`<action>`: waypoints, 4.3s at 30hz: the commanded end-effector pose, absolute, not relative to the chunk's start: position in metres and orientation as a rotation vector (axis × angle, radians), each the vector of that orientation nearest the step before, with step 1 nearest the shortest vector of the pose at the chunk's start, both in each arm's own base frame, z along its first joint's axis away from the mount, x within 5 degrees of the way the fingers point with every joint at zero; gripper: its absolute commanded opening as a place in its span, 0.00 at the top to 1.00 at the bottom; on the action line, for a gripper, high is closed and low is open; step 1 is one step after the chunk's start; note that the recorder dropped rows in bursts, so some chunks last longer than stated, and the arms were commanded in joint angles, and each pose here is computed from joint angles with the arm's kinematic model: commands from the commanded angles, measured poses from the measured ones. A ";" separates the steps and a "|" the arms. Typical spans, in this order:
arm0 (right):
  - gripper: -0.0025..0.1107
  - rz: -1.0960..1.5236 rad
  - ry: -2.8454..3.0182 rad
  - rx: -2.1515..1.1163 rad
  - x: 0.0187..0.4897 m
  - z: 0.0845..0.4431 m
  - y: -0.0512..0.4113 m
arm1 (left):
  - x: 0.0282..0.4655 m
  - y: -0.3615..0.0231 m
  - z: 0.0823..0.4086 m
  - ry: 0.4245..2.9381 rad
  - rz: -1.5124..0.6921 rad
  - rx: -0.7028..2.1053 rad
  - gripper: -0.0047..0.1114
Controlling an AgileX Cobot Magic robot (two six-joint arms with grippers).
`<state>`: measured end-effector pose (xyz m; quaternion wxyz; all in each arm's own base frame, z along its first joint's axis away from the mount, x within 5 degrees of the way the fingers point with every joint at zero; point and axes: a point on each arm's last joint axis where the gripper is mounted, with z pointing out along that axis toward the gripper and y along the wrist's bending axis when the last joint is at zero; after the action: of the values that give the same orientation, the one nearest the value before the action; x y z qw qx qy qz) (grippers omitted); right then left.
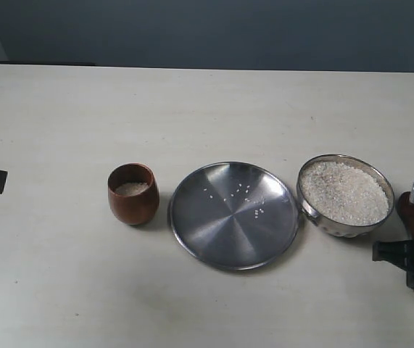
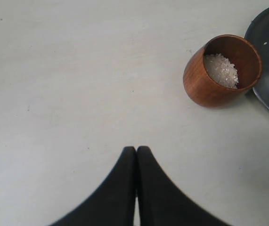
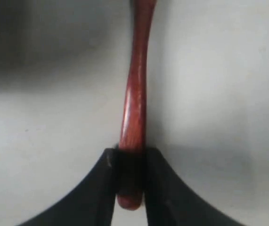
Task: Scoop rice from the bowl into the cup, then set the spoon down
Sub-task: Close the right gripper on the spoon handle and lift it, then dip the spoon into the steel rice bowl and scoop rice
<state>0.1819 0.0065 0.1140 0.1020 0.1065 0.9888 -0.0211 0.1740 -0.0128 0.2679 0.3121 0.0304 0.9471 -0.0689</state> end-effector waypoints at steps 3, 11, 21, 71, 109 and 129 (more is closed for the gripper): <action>0.98 -0.257 2.868 0.166 0.196 0.155 -0.005 | 0.175 -0.012 0.268 2.491 -0.176 0.078 0.96; 0.98 -0.436 2.682 -0.010 0.206 0.237 -0.015 | 0.175 -0.012 0.268 2.491 -0.176 0.078 0.96; 0.98 -0.545 2.754 -0.565 0.198 0.255 0.009 | 0.175 -0.012 0.268 2.492 -0.170 0.082 0.96; 0.98 -1.296 2.556 -1.425 0.223 0.195 0.077 | 0.175 -0.012 0.268 2.492 -0.170 0.082 0.96; 0.98 -0.987 2.811 -1.327 0.208 0.183 0.087 | 0.175 -0.012 0.268 2.492 -0.170 0.082 0.96; 0.98 -0.892 2.808 -1.166 0.202 0.200 0.085 | 0.175 -0.012 0.268 2.492 -0.170 0.082 0.96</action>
<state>0.2017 0.0851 0.1942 -0.0291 -0.3720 0.8845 -0.2800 0.1740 -0.0124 0.2678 0.3120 0.0326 0.9472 -0.0661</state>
